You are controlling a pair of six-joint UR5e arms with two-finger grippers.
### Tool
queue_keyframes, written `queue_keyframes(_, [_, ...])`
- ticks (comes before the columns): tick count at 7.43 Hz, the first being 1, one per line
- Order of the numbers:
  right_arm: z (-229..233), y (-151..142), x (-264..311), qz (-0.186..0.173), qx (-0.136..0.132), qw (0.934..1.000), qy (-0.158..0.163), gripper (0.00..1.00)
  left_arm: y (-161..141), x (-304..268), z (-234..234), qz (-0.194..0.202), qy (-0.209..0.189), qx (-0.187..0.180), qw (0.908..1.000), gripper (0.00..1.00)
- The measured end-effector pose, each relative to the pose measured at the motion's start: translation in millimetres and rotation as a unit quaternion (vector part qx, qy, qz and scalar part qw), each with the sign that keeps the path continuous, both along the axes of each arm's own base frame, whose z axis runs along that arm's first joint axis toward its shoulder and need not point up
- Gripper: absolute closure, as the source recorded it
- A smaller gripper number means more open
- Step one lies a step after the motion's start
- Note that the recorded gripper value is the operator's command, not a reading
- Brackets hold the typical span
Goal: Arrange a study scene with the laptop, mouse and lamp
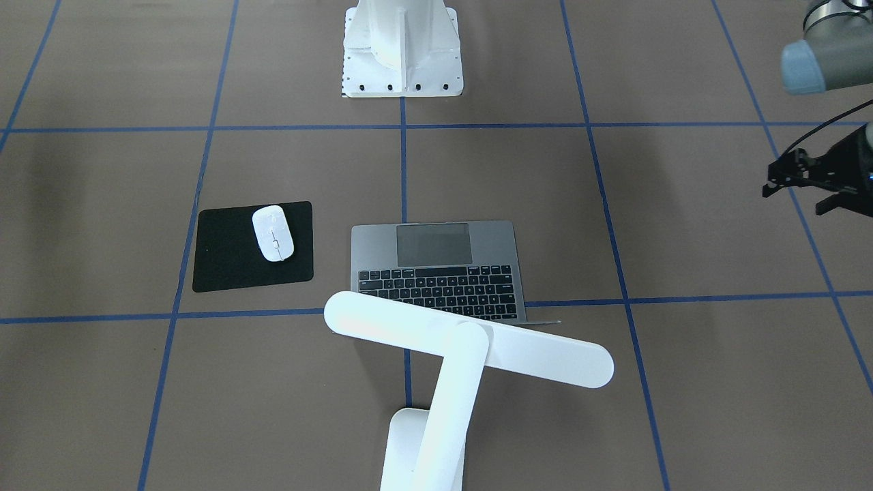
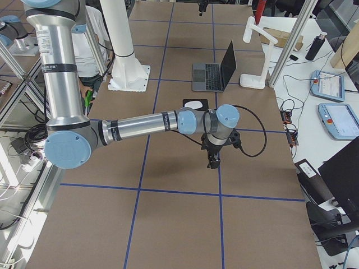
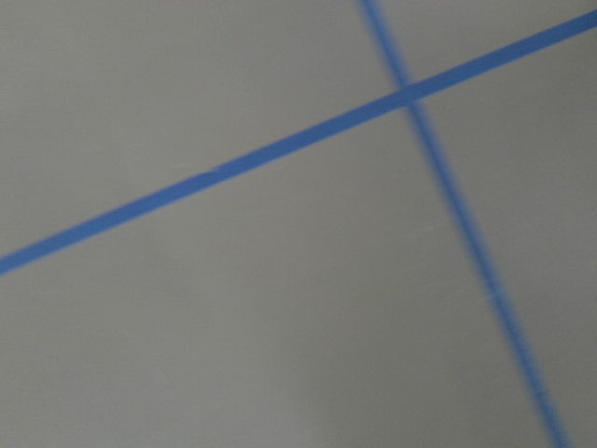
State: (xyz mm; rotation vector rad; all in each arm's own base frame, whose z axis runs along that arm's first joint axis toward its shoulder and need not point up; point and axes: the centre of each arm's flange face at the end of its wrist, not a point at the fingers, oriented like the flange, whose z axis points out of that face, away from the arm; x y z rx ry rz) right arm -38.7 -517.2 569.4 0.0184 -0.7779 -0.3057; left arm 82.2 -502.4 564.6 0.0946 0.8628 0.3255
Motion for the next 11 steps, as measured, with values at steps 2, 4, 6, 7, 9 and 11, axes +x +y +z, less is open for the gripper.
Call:
queue_keyframes(2, [-3, 17, 4, 0.019, -0.006, 0.9998, 0.004, 0.01, 4, -41, 33, -0.03, 0.004, -0.026, 0.9992, 0.0])
queue_keyframes(4, [-6, 17, 5, 0.023, -0.001, 0.9997, 0.012, 0.01, 3, -52, 40, -0.041, 0.006, -0.035, 0.9985, 0.0])
queue_keyframes(6, [-15, 19, 6, 0.023, 0.008, 0.9996, 0.014, 0.01, 7, -55, 39, -0.045, 0.008, -0.035, 0.9984, 0.0])
queue_keyframes(7, [-21, 21, 7, 0.022, 0.017, 0.9995, 0.013, 0.01, 9, -56, 35, -0.046, 0.007, -0.03, 0.9985, 0.0])
queue_keyframes(9, [-38, 42, 9, 0.015, 0.032, 0.9993, -0.009, 0.01, 26, -66, 37, -0.053, 0.004, -0.032, 0.9981, 0.0])
queue_keyframes(11, [-34, 65, 13, 0.016, 0.022, 0.9995, -0.017, 0.01, 39, -82, 50, -0.068, -0.023, -0.037, 0.9967, 0.0])
